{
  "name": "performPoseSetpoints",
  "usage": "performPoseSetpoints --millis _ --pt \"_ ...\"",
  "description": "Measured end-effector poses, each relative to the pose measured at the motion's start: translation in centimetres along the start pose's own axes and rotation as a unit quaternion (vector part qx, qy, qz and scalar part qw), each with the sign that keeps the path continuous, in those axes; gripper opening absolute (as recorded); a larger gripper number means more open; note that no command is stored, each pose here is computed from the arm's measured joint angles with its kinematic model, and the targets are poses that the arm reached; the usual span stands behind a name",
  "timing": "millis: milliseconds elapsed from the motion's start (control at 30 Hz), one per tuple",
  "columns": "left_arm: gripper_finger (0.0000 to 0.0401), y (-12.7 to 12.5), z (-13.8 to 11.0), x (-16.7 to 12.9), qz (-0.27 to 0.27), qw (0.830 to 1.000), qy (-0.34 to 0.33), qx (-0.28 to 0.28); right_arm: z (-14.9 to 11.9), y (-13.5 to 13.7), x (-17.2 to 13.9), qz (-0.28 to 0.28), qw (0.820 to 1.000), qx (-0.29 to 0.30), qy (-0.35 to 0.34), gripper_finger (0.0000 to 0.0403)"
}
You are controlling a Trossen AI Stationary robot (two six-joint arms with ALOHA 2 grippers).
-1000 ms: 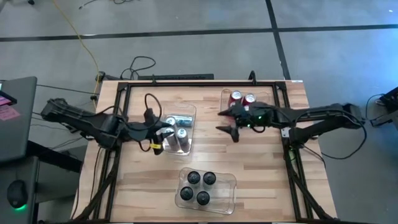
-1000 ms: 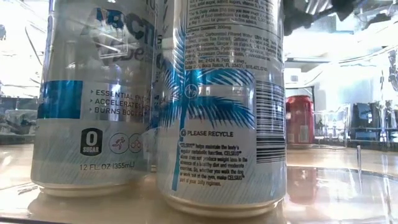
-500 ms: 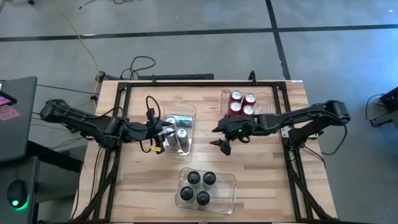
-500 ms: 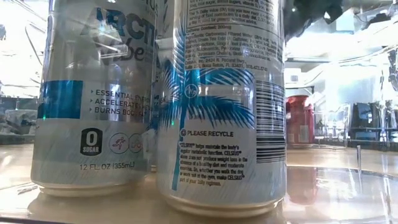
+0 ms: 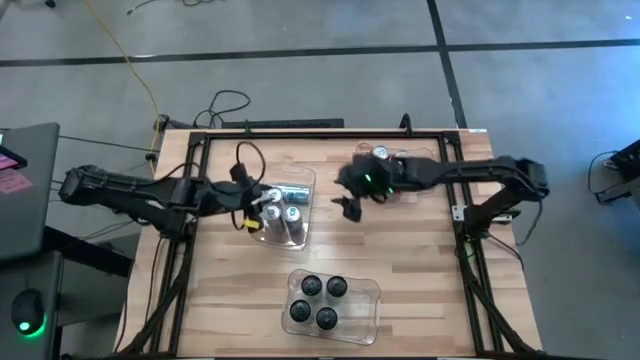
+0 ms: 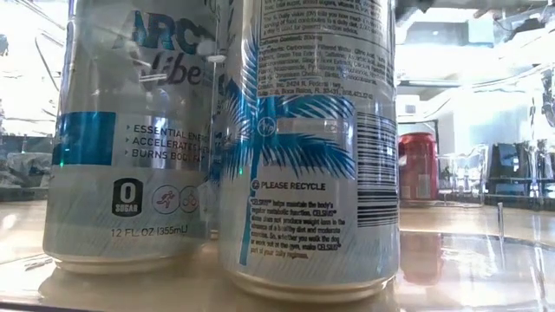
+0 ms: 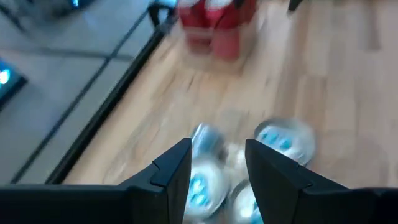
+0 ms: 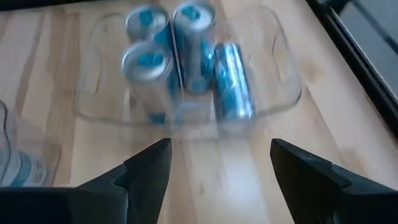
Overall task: Sort soda cans
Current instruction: Remove the blue soda can from the top left transparent bin
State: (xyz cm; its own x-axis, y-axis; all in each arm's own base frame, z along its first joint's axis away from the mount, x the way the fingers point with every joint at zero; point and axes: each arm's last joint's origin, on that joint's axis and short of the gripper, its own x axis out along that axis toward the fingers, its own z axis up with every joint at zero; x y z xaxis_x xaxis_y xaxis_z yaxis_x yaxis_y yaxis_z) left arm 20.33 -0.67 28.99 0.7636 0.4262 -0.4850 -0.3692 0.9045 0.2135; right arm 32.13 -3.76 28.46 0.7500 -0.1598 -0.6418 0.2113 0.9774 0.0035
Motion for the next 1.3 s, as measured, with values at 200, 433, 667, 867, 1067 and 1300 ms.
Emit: performPoseSetpoints --millis 200,433,667,867,1067,1300 --pt "0.0145 2.0 -1.8 0.7 0.034 0.998 0.043 -0.023 4.7 -3.4 2.9 0.039 0.997 -0.060 0.018 0.0291" --pt "0.0145 3.9 -2.7 0.7 0.025 0.998 0.061 -0.025 6.6 -5.9 8.4 0.044 0.984 -0.143 0.097 0.0291" --pt "0.0145 5.0 -4.6 1.9 0.019 0.995 0.092 -0.035 6.8 -6.3 11.8 0.081 0.971 -0.159 0.158 0.0291" --pt "0.0145 5.6 -6.0 2.8 -0.003 0.994 0.097 -0.057 7.9 -5.2 12.6 0.088 0.974 -0.149 0.145 0.0291" --pt "0.0145 5.4 -6.9 3.4 -0.005 0.995 0.086 -0.040 9.8 -4.6 10.3 0.083 0.980 -0.145 0.108 0.0291" --pt "0.0165 5.2 -7.5 3.8 -0.018 0.997 0.069 0.003 11.0 -5.6 6.0 0.071 0.985 -0.124 0.099 0.0291"
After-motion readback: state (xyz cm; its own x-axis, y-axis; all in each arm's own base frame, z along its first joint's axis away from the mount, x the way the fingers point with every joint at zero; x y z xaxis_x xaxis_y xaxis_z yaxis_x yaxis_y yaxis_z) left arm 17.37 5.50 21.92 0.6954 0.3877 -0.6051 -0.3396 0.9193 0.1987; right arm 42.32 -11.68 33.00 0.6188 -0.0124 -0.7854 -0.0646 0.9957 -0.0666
